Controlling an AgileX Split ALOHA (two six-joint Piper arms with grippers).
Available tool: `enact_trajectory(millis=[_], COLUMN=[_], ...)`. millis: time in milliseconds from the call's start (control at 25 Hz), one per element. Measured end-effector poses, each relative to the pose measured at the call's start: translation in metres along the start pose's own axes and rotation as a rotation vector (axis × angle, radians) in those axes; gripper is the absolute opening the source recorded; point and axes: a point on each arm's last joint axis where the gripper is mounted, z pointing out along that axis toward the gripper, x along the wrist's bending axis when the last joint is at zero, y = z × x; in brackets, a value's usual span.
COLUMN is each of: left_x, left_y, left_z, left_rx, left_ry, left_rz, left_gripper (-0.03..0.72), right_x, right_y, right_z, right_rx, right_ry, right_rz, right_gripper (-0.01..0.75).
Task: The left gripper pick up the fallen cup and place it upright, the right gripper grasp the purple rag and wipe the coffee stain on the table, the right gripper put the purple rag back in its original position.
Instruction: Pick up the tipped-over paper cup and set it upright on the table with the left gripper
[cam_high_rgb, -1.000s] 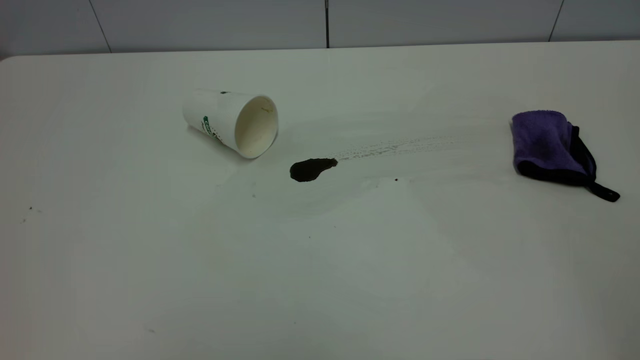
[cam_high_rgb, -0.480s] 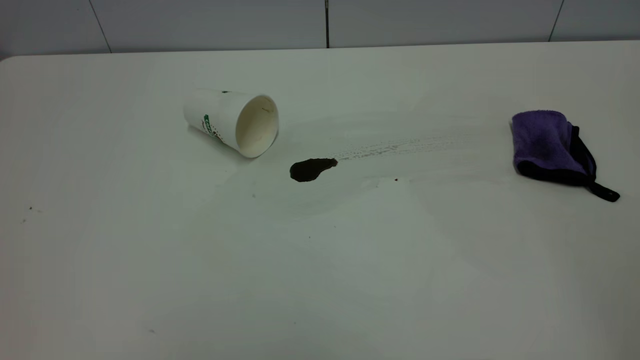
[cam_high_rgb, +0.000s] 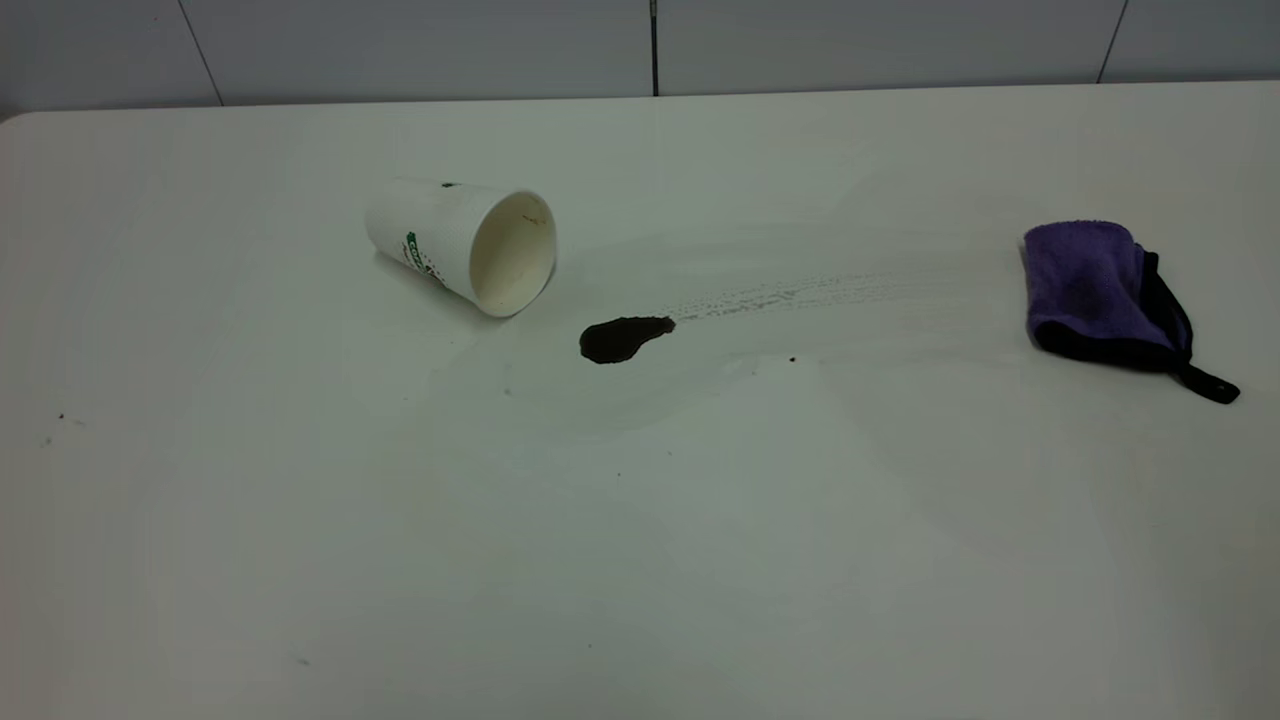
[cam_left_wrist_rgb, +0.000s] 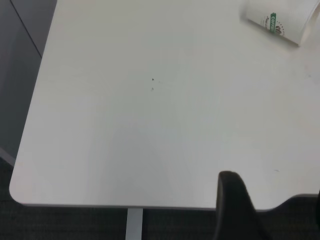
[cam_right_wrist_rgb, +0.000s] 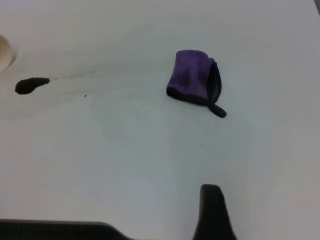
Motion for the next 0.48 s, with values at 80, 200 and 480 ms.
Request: enact_trajectory(millis=[80, 200, 480], left_x=[0.0, 0.0, 0.003], left_y=[0.0, 0.0, 0.043], left_z=[0.0, 0.0, 0.01], left_rx=[0.0, -0.002, 0.039], left_ry=[0.0, 0.001, 0.041], left_rz=[0.0, 0.0, 0.012], left_gripper=[0.428, 0.428, 0.428], right_x=[0.0, 0.0, 0.0], right_y=[0.0, 0.0, 0.0], right_z=[0.0, 0.0, 0.0], right_rx=[0.0, 0.0, 0.0], right_ry=[0.0, 0.0, 0.0], right_rz=[0.0, 0.0, 0.0], right_gripper=[0.565, 0.565, 0.565])
